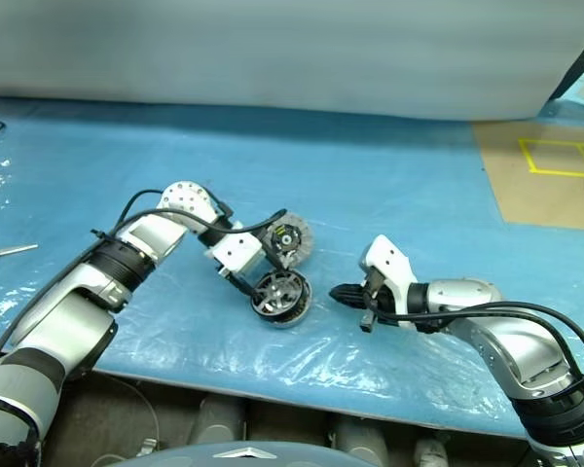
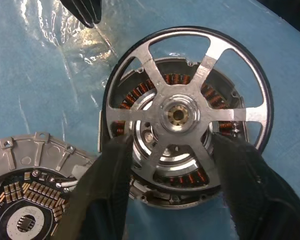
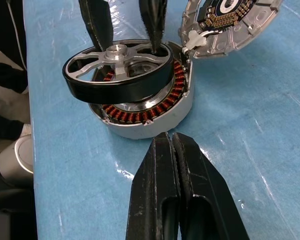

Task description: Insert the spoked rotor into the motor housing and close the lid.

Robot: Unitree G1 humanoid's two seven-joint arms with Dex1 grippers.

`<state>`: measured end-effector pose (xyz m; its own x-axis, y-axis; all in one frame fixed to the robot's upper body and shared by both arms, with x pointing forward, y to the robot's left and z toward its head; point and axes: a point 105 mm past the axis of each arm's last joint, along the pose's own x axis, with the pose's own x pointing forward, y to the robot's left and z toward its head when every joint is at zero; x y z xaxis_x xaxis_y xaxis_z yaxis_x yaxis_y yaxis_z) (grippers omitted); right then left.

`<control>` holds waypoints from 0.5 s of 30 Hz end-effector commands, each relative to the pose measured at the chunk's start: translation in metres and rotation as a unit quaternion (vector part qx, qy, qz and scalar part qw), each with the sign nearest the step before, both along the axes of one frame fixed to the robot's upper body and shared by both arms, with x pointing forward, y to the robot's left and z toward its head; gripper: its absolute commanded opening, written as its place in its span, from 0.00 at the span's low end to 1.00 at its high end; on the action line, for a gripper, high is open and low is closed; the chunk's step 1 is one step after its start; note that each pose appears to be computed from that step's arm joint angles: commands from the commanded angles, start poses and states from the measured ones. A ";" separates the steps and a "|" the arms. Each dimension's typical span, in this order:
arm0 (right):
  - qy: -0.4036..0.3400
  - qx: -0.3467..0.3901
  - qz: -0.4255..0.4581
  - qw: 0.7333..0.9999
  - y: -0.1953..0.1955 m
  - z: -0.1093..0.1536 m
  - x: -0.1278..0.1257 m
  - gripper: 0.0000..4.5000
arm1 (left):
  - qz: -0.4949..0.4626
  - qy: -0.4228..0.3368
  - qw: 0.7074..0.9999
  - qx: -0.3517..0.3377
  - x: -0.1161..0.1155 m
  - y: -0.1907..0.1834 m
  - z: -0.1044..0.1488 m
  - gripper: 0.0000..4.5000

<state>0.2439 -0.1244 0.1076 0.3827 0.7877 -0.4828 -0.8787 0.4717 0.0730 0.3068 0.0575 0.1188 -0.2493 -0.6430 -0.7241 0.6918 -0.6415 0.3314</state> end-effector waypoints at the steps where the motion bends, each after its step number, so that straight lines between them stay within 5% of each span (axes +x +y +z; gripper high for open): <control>1: -0.021 0.005 0.000 1.000 -0.001 0.009 0.002 0.00 | -0.004 -0.016 1.000 0.007 0.003 -0.001 0.003 0.35; 7: -0.022 0.005 0.001 1.000 0.000 0.009 0.002 0.00 | -0.006 -0.017 1.000 0.007 0.003 -0.001 0.002 0.22; 15: -0.021 0.005 0.002 1.000 0.001 0.006 0.002 0.00 | -0.011 -0.047 0.999 -0.006 0.006 0.005 0.012 0.22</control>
